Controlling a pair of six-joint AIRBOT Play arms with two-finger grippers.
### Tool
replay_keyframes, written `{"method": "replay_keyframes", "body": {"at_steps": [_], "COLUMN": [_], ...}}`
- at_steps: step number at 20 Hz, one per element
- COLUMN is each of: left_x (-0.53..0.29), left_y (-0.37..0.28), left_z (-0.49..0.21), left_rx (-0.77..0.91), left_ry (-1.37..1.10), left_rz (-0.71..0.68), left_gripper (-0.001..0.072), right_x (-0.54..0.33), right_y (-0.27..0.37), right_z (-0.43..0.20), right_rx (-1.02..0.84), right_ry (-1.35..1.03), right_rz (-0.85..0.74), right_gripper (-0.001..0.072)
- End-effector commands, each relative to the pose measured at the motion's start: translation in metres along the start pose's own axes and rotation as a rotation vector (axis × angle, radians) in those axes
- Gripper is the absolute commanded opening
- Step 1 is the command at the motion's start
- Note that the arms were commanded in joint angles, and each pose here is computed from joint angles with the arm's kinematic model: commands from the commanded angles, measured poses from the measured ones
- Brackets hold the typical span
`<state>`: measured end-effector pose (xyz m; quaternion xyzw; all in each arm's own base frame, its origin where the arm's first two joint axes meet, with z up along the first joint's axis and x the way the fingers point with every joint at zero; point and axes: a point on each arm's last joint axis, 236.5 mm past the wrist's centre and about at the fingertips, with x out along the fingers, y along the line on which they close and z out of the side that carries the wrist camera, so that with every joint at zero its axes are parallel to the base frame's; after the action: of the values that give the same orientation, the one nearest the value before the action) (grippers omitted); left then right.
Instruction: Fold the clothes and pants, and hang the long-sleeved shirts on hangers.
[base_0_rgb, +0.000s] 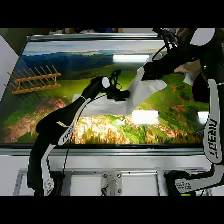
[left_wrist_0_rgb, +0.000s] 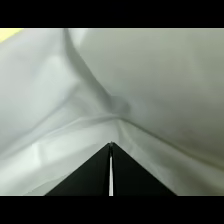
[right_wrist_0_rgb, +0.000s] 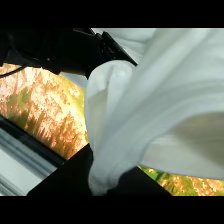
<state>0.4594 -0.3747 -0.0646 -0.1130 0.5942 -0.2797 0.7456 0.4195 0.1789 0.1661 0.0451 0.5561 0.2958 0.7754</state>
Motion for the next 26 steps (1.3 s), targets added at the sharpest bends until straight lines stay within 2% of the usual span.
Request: {"method": "replay_keyframes", "body": {"at_steps": [1,4,9,14,16,17,18,20,21,22,24,25,26], "left_x": [-0.057,-0.136,-0.262,-0.350,-0.375,-0.386,-0.396,-0.413,-0.419,-0.426,-0.440,-0.447,-0.453], "left_y": [0.033,0.072,0.121,0.152,0.157,0.157,0.156,0.151,0.150,0.149,0.148,0.145,0.141], "left_z": [0.023,0.055,0.076,0.060,0.050,0.047,0.044,0.042,0.041,0.040,0.037,0.035,0.034], "left_rx": [0.037,0.042,-0.044,-0.122,-0.139,-0.144,-0.145,-0.141,-0.140,-0.141,-0.143,-0.140,-0.134], "left_ry": [-0.052,-0.173,-0.349,-0.429,-0.446,-0.458,-0.473,-0.508,-0.523,-0.536,-0.562,-0.578,-0.592], "left_rz": [0.090,0.202,0.283,0.338,0.355,0.361,0.366,0.372,0.375,0.378,0.387,0.390,0.392], "left_gripper": [0.0004,0.0004,0.0004,0.0004,0.0004,0.0005,0.0004,0.0004,0.0004,0.0004,0.0004,0.0004,0.0004], "right_x": [0.005,0.016,0.065,0.163,0.214,0.237,0.259,0.280,0.277,0.267,0.236,0.219,0.202], "right_y": [0.014,0.036,0.106,0.170,0.187,0.198,0.215,0.256,0.277,0.292,0.298,0.288,0.274], "right_z": [0.008,0.022,0.036,0.028,0.028,0.029,0.032,0.044,0.048,0.052,0.061,0.068,0.071], "right_rx": [-0.008,-0.020,-0.070,-0.106,-0.100,-0.122,-0.127,-0.119,-0.135,-0.188,-0.280,-0.261,-0.274], "right_ry": [-0.027,-0.078,-0.093,-0.033,-0.051,-0.083,-0.127,-0.224,-0.266,-0.315,-0.374,-0.375,-0.376], "right_rz": [0.012,0.042,0.213,0.364,0.375,0.387,0.417,0.511,0.574,0.630,0.677,0.679,0.673], "right_gripper": [0.0012,0.0012,0.0012,0.0012,0.0018,0.0092,0.0381,0.0513,0.0667,0.0710,0.0706,0.0636,0.0518]}}
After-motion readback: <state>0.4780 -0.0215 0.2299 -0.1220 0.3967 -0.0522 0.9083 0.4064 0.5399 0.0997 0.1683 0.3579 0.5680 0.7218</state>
